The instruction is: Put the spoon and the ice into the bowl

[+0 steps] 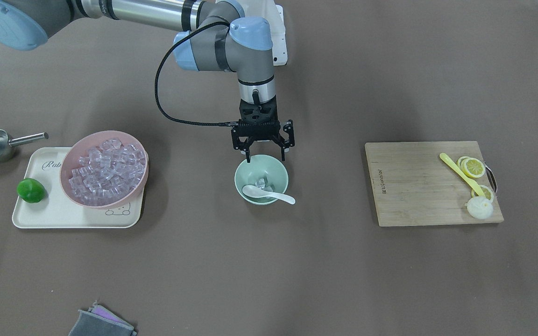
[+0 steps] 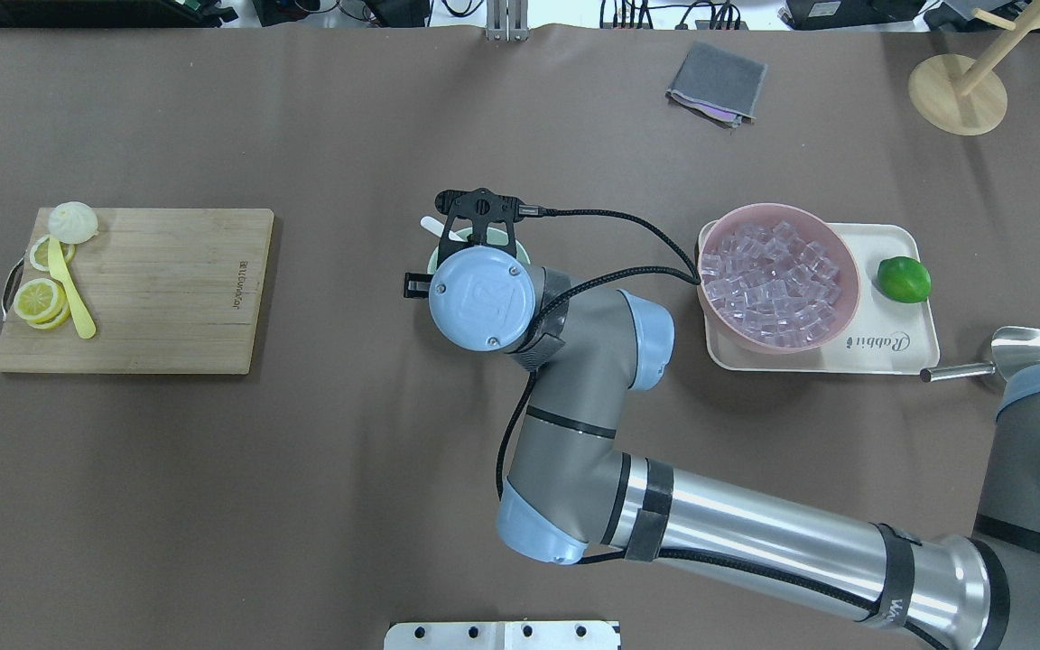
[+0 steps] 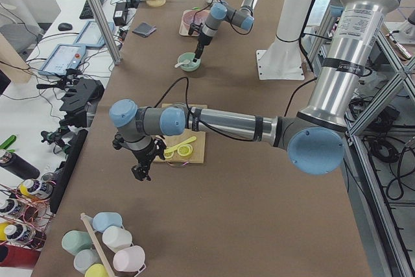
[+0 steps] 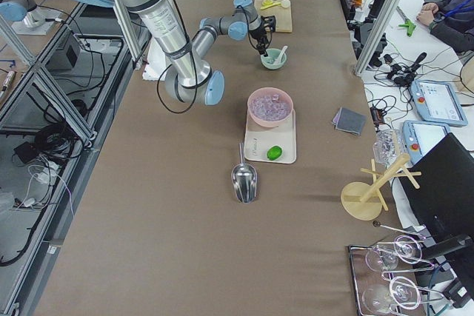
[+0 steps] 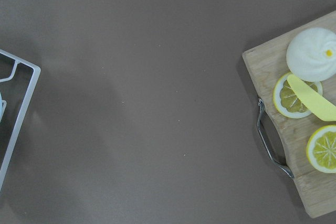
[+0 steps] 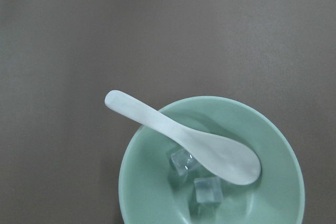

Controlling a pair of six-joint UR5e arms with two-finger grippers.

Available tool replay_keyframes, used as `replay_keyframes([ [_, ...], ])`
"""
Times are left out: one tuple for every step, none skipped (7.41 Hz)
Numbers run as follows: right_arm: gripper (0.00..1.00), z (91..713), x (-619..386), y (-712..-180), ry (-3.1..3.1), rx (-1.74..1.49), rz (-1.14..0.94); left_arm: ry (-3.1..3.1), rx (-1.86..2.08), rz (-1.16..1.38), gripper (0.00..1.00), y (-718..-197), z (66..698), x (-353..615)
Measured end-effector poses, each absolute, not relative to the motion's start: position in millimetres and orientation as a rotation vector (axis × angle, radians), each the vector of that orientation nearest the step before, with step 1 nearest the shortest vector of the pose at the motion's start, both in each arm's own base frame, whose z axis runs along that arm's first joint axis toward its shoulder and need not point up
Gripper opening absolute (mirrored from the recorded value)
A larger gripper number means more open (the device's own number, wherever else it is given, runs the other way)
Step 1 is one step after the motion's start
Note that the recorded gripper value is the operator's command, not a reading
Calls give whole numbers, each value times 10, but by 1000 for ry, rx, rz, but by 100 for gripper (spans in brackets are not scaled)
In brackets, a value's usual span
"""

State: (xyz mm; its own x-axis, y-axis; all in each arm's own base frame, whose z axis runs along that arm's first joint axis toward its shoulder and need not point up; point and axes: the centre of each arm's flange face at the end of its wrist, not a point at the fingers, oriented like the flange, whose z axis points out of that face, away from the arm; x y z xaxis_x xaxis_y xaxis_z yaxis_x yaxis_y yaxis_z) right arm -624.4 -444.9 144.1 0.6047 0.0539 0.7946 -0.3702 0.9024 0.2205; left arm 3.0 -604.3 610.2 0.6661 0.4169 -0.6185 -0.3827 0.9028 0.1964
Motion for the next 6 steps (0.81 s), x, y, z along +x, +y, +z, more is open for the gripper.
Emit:
replay_keyframes([
  [100, 1431, -6081, -4634, -907, 351, 251, 711, 48, 450, 99, -6024, 6122, 26],
  [100, 1472, -5845, -4884, -911, 320, 243, 713, 40, 446, 99, -6008, 6142, 20],
  [100, 1608, -5480, -5159, -897, 293, 215, 728, 25, 435, 99, -5970, 6181, 20],
  [100, 1847, -4962, -5376, -877, 277, 169, 751, 10, 416, 99, -5899, 6237, -15],
  [100, 2193, -4333, -5496, -864, 274, 103, 766, 4, 392, 99, -5799, 6309, -111],
  [100, 2573, -3698, -5546, -856, 273, 39, 772, 0, 366, 99, -5700, 6395, -230],
])
